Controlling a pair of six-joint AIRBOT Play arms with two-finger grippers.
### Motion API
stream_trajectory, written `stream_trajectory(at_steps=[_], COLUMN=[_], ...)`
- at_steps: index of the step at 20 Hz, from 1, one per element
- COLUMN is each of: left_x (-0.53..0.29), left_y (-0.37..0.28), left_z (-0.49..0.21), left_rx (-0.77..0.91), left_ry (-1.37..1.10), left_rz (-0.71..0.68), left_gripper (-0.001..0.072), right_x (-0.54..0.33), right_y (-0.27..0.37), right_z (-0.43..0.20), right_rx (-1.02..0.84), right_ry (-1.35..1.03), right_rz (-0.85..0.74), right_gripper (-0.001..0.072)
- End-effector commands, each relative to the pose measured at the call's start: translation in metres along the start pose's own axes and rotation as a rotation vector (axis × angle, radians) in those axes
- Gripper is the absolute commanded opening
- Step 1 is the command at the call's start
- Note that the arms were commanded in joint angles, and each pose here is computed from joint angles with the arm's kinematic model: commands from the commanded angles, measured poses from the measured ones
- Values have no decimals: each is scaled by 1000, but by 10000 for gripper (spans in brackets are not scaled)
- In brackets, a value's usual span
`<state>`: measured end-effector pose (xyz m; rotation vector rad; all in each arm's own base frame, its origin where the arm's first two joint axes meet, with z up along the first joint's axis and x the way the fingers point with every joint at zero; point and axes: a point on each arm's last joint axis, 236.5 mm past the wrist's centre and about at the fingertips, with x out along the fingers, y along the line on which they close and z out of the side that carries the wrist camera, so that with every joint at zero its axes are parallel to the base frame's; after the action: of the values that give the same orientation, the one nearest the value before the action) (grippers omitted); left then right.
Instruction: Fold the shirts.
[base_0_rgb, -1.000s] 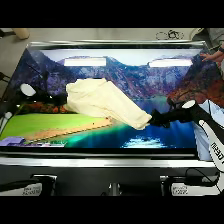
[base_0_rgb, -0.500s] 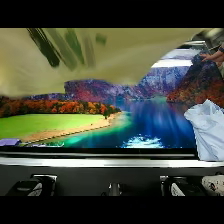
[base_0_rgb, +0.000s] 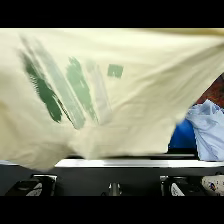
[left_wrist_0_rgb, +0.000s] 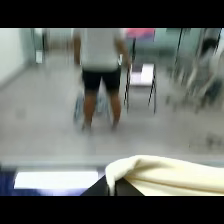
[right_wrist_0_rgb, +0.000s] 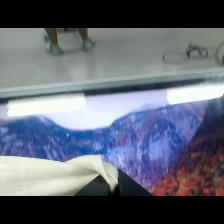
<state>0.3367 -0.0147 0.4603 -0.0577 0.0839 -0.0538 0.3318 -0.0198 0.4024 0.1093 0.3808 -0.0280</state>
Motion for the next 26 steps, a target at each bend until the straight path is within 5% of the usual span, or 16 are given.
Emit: stream_trajectory(at_steps=[1,7,12,13,14,15,18,19,26], left_x=[77,189,208,203,190,175,103,83,0], left_y=[30,20,-21,-18,-11,2,38,44,-14], left_z=[-154,-386,-453,-453,-451,-450,-462,-471,-566], left_rx=[12,-103,-337,-320,-275,-237,-280,-314,-613], left_ry=[509,934,1054,1076,1132,1199,1469,1517,1573], left_rz=[98,37,-63,-67,-87,-87,-46,-33,-114], left_gripper=[24,25,70,206,437,539,536,535,525], right_x=[98,294,338,331,320,303,239,221,183], right_y=[-26,-31,19,18,11,-2,-61,-66,-52], right_z=[-71,-240,-281,-280,-279,-281,-319,-334,-407], right_rx=[13,253,541,513,458,382,312,354,423], right_ry=[320,734,810,825,845,884,1149,1222,1308], right_rz=[-47,-2,166,176,182,174,28,36,96], right_gripper=[23,24,48,239,472,598,572,528,527])
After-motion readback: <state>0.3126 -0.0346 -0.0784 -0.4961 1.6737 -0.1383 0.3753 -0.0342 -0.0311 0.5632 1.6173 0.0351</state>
